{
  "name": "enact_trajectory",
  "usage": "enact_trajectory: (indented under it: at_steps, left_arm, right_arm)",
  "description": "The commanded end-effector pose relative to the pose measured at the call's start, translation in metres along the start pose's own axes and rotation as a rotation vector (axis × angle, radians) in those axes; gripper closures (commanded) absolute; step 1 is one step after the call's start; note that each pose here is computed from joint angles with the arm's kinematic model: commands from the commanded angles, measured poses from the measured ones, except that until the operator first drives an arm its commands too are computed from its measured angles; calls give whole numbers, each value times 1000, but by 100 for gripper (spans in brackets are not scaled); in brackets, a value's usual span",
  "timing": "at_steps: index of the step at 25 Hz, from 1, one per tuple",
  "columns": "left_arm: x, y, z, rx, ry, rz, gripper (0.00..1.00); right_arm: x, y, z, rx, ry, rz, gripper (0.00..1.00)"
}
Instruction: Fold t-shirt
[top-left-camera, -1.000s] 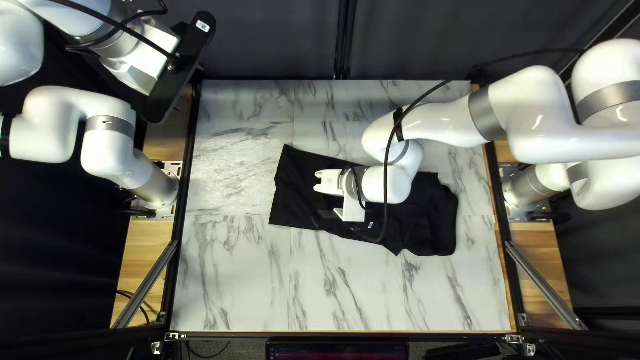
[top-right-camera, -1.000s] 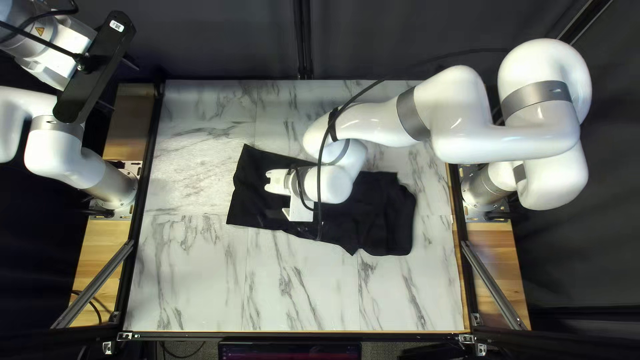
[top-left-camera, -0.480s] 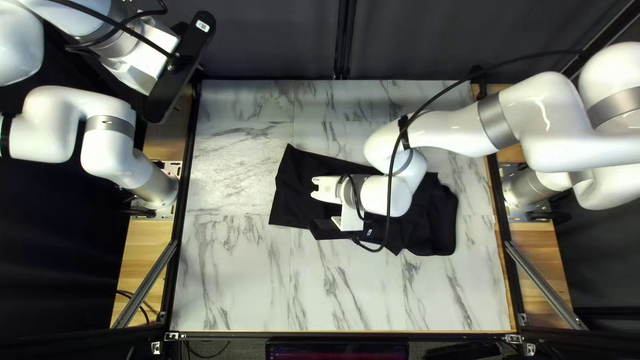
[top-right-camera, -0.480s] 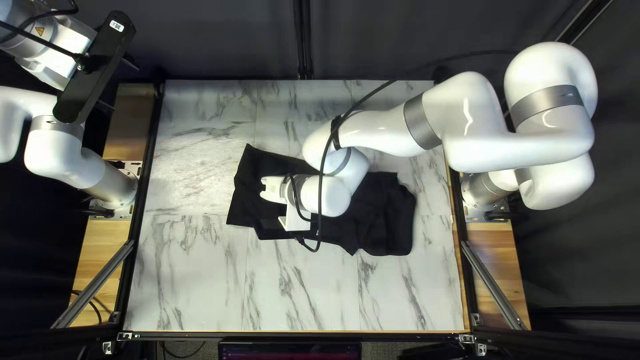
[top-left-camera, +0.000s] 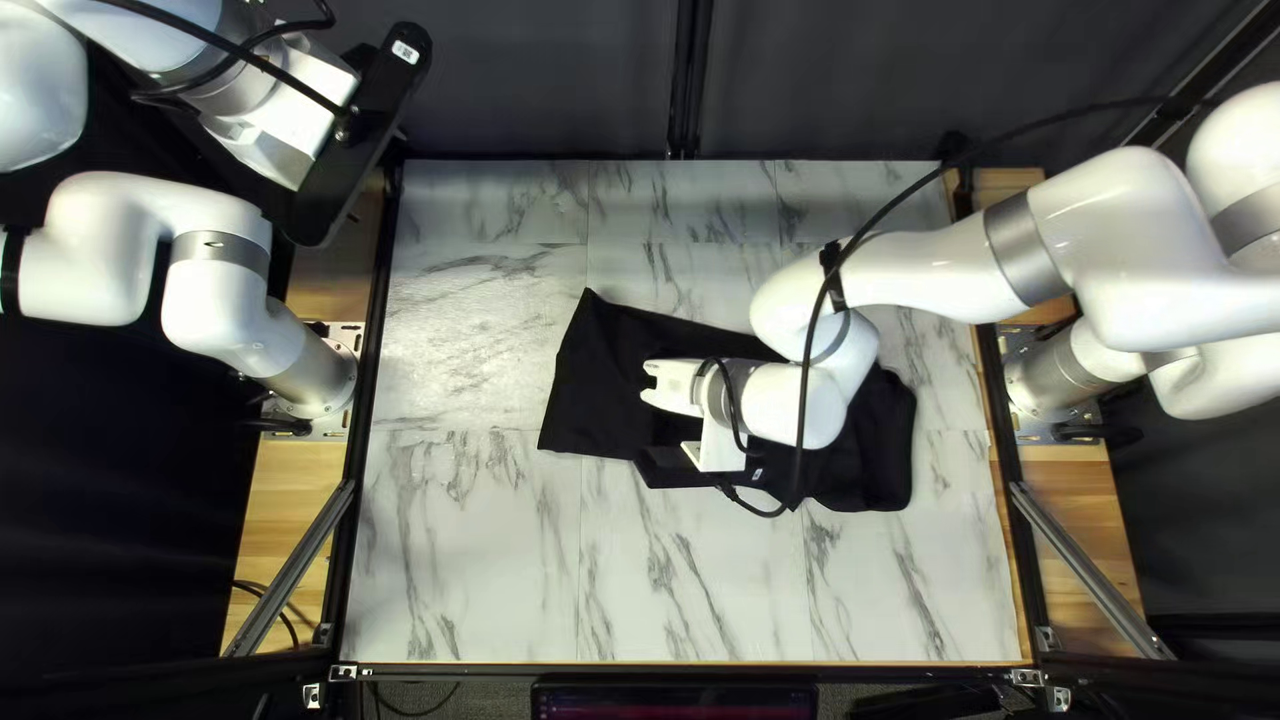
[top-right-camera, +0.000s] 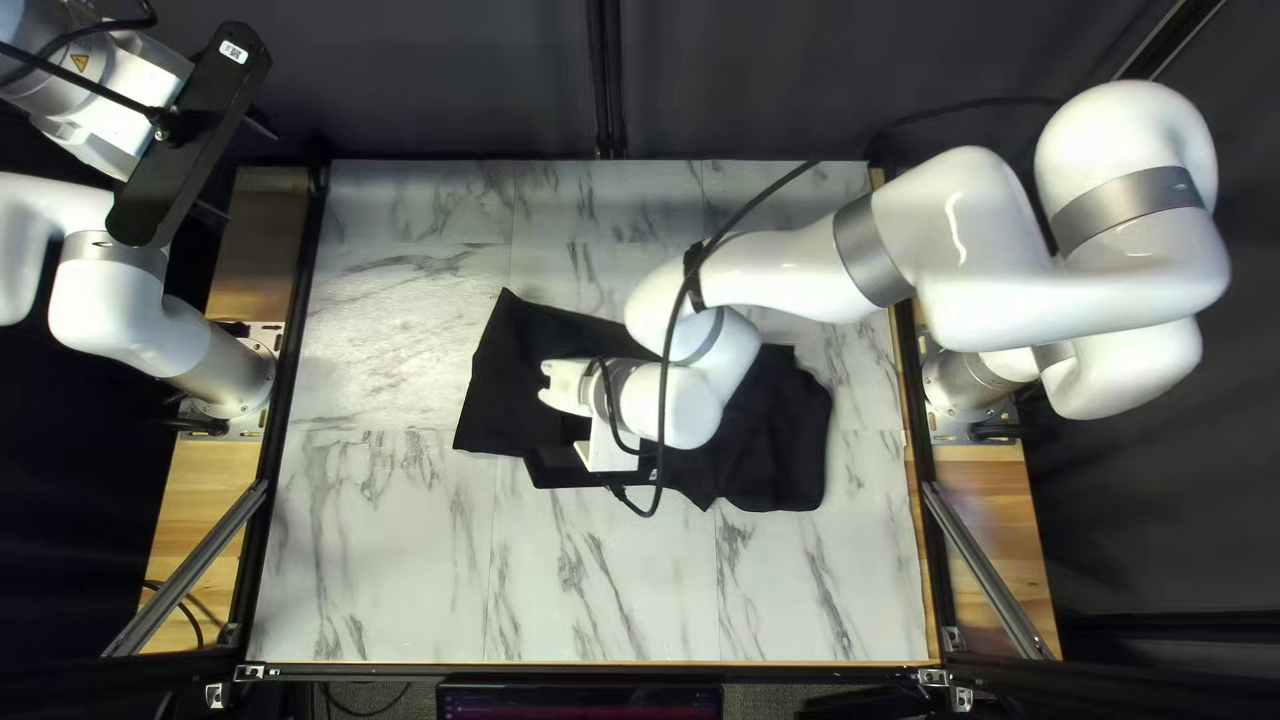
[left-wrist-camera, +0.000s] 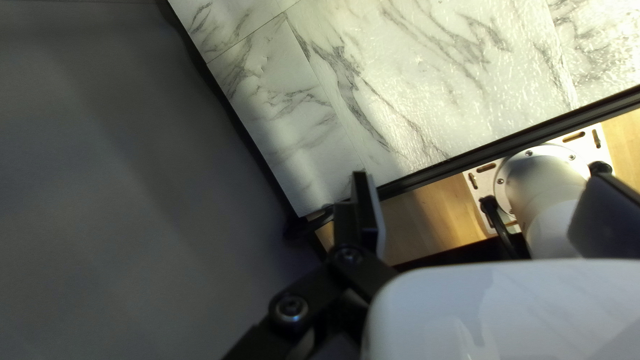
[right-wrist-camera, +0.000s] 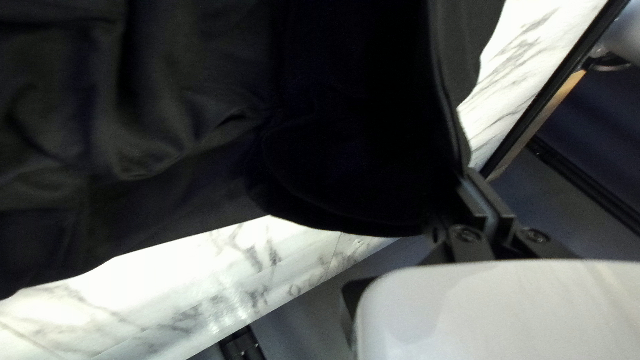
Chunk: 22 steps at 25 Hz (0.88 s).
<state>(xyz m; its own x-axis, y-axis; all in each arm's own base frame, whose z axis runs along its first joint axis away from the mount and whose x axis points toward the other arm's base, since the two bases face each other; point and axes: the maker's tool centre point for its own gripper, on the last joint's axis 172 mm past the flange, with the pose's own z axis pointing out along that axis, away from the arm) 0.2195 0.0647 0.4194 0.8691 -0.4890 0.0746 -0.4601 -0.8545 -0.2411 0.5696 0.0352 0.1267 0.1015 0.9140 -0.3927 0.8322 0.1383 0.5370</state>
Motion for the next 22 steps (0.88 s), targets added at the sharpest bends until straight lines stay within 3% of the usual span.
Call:
enact_trajectory:
  at_steps: [1,9,22]
  left_arm:
    - [0,0,0,0,0,0,0]
    - [0,0,0,0,0,0,0]
    - [0,0,0,0,0,0,0]
  right_arm:
    - [2,-5,3,8,-1,7,100]
    - [18,-10,24,16,24,4,100]
    - [21,-59,20,56,46,41,100]
